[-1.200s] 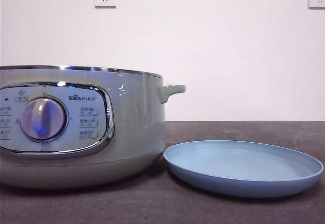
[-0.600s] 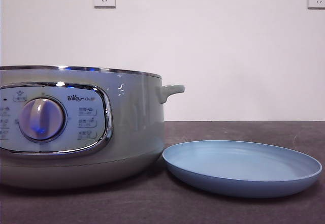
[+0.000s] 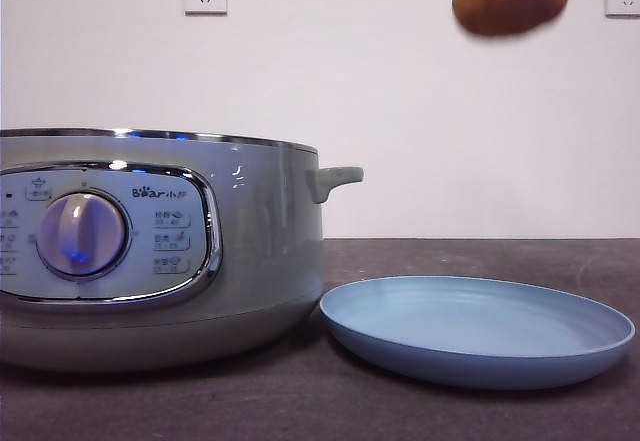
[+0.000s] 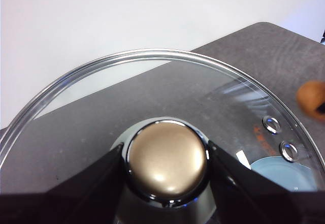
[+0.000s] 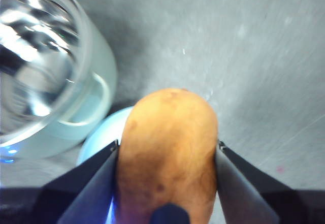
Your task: Take the potato out from the steamer,put the potato on the plate,close the lid
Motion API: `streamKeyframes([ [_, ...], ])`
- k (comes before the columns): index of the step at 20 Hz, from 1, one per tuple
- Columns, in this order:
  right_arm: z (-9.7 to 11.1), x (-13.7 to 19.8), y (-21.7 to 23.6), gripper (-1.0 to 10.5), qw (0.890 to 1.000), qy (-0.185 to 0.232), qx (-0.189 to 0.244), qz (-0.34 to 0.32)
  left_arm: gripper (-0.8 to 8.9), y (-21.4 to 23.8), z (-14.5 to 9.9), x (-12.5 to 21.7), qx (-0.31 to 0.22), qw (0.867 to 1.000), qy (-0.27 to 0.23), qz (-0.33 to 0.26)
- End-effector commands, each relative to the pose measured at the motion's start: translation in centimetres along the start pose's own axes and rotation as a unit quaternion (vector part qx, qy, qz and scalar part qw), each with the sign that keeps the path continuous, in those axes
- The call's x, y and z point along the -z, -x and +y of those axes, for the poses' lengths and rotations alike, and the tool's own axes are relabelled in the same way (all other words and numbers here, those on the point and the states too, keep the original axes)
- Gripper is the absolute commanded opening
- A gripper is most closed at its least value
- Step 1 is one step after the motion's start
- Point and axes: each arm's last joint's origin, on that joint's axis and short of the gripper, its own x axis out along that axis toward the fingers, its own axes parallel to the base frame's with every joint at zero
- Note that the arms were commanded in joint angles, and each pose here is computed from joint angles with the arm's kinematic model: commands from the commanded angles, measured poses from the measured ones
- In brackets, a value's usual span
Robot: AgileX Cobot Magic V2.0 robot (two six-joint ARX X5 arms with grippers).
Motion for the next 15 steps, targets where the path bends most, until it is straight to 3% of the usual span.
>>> streamKeyframes([
  [1, -0.2, 2.0, -3.6, -0.1, 1.0, -0.018, -0.004, 0.024, -0.08, 0.9, 0.1, -0.8, -0.005, 0.999, 0.004, -0.041],
  [5, -0.3, 5.5, -8.3, -0.1, 0.999, -0.039, -0.008, 0.036, -0.08, 0.9, 0.1, -0.8, -0.005, 0.999, 0.004, -0.041],
  [8, -0.1, 7.6, -10.4, -0.1, 0.997, -0.05, -0.036, 0.036, -0.08, 0.9, 0.1, -0.8, -0.005, 0.999, 0.004, -0.041],
  [15, 0.3, 9.9, -14.2, -0.1, 0.994, -0.055, -0.054, 0.076, -0.08, 0.8, 0.1, -0.8, -0.005, 0.999, 0.004, -0.04],
])
